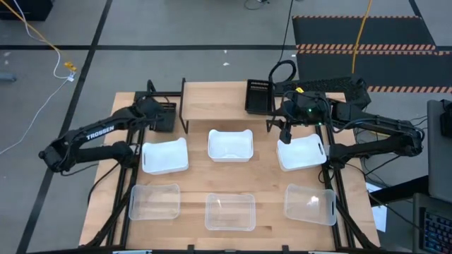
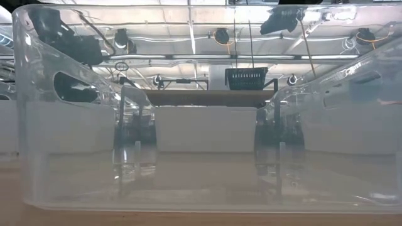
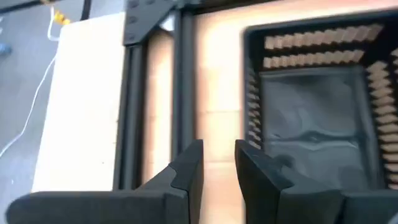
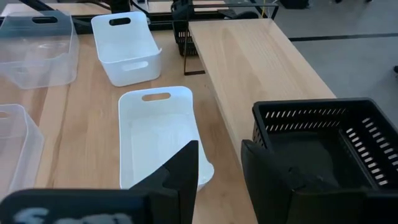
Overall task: Stack baskets on shelf by color
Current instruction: Stack the black bin on top of the stacked black bins on the shelf
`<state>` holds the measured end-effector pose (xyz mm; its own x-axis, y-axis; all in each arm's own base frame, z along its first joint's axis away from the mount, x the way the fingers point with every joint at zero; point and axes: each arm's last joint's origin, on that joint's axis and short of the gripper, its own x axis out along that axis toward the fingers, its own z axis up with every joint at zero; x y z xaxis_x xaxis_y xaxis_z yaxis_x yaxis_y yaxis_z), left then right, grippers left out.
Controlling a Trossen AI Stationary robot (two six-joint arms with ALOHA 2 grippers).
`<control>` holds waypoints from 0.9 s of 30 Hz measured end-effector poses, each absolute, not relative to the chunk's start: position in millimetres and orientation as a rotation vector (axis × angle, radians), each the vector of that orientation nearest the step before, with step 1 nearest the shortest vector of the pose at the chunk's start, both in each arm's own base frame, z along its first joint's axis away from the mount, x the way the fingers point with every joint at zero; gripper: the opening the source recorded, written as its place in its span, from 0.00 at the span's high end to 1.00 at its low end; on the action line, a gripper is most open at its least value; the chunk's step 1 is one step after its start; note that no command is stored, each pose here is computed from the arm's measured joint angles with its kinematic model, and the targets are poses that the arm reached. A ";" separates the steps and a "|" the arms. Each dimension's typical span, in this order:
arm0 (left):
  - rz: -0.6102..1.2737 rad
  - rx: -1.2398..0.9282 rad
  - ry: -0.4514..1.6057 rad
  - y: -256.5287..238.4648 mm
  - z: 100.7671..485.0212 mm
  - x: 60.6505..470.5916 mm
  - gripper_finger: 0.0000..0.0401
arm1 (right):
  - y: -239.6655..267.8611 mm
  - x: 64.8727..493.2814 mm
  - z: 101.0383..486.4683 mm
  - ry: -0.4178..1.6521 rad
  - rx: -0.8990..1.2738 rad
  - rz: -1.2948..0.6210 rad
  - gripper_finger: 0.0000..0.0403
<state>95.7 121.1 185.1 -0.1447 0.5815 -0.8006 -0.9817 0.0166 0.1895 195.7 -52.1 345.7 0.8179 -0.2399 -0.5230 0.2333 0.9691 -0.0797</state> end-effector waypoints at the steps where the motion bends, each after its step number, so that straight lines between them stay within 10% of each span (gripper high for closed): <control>1: 1.516 -0.620 0.894 123.1 184.6 93.7 0.75 | -52.1 195.7 345.7 0.559 -0.012 -0.252 0.72; 13: 1.404 -0.767 0.904 138.2 177.8 88.8 0.44 | -51.9 194.7 344.1 0.579 -0.010 -0.251 0.72; 27: 1.394 -0.761 0.850 141.7 179.7 91.5 0.55 | -51.7 194.0 342.9 0.592 -0.008 -0.250 0.72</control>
